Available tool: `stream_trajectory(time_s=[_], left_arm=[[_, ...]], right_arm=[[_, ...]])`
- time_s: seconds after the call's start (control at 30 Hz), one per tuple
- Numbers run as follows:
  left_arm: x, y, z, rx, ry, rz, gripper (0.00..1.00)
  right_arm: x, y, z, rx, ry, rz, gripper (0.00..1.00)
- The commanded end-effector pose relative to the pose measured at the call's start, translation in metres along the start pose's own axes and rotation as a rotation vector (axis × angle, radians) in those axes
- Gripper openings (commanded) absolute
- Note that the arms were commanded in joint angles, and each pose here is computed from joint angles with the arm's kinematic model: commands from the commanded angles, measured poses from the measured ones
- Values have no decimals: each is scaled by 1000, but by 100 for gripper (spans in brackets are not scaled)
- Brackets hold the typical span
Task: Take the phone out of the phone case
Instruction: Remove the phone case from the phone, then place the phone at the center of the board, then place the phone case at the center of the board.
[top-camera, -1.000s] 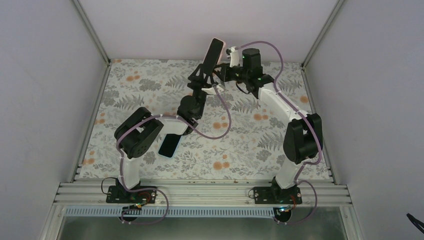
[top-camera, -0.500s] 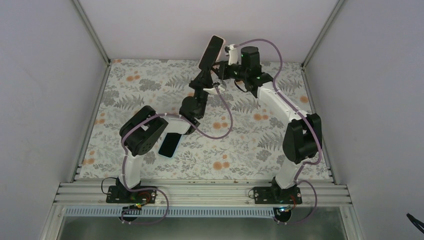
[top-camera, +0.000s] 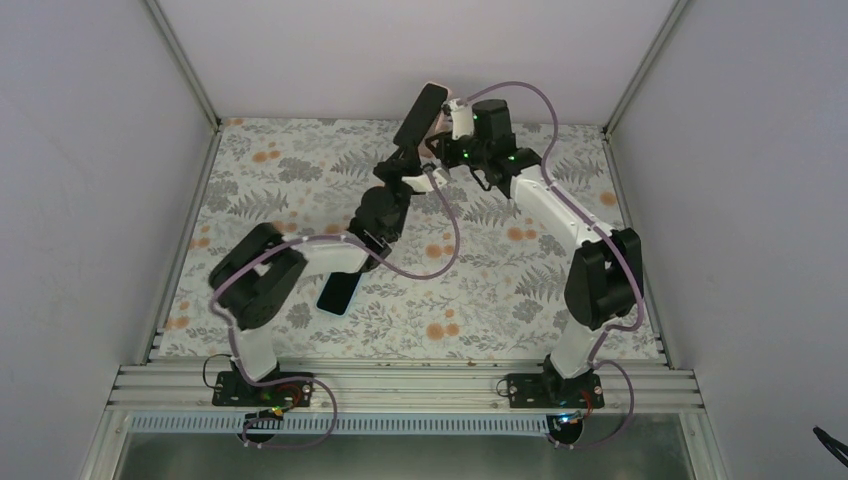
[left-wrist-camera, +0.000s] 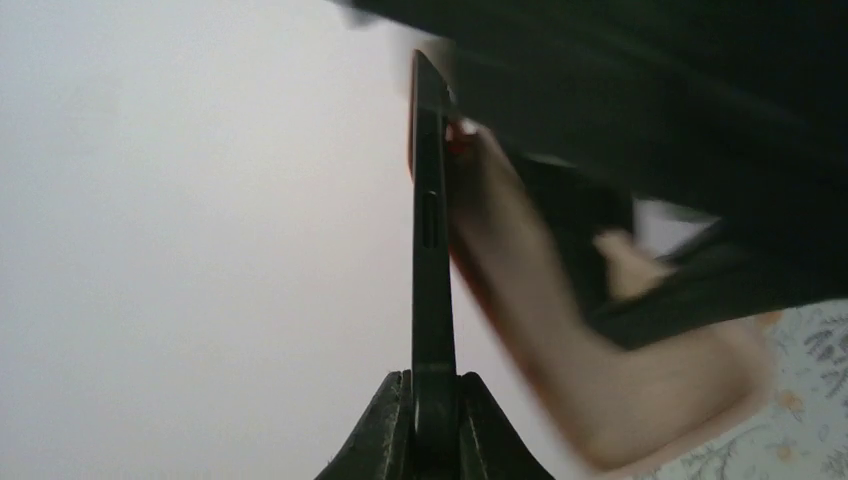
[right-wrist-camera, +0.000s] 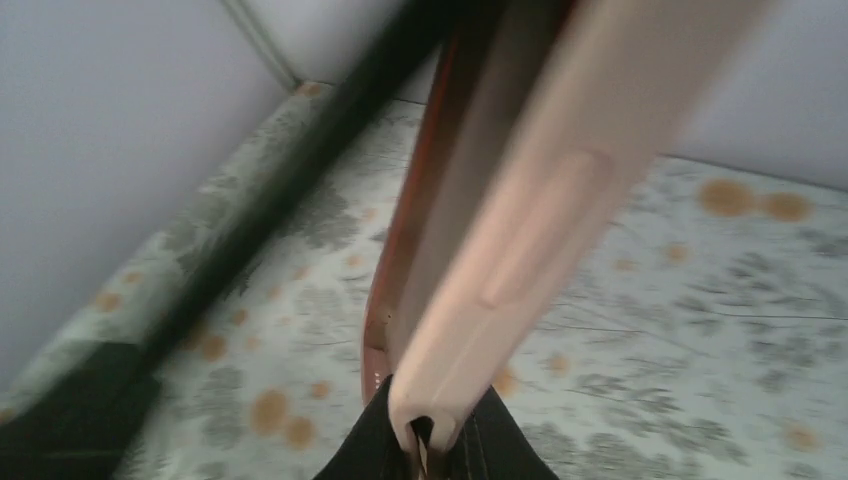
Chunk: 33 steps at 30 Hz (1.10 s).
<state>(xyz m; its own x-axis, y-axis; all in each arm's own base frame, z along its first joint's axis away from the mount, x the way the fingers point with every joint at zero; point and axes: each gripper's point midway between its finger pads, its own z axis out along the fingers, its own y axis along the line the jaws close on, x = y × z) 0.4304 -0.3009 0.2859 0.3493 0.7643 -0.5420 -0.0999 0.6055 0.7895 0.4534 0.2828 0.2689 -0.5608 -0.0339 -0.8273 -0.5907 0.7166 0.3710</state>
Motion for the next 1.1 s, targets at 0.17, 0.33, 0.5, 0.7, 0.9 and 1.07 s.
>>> stream_trajectory(time_s=[0.17, 0.33, 0.5, 0.7, 0.9, 1.07], left_arm=[[-35, 68, -29, 129, 39, -145, 2], [-2, 75, -65, 128, 106, -24, 2], [38, 76, -109, 144, 157, 98, 2], [114, 85, -167, 91, 276, 323, 2], [180, 86, -204, 133, 437, 408, 2], [221, 83, -229, 145, 524, 480, 2]], right_arm=[[-1, -90, -23, 331, 4, -196, 3], [15, -109, -42, 315, 62, -133, 3], [45, -117, -51, 226, 171, -80, 3], [145, -87, -58, -68, 553, -18, 3], [227, -71, -89, -155, 736, 57, 3], [253, -76, -100, -157, 764, 112, 3]])
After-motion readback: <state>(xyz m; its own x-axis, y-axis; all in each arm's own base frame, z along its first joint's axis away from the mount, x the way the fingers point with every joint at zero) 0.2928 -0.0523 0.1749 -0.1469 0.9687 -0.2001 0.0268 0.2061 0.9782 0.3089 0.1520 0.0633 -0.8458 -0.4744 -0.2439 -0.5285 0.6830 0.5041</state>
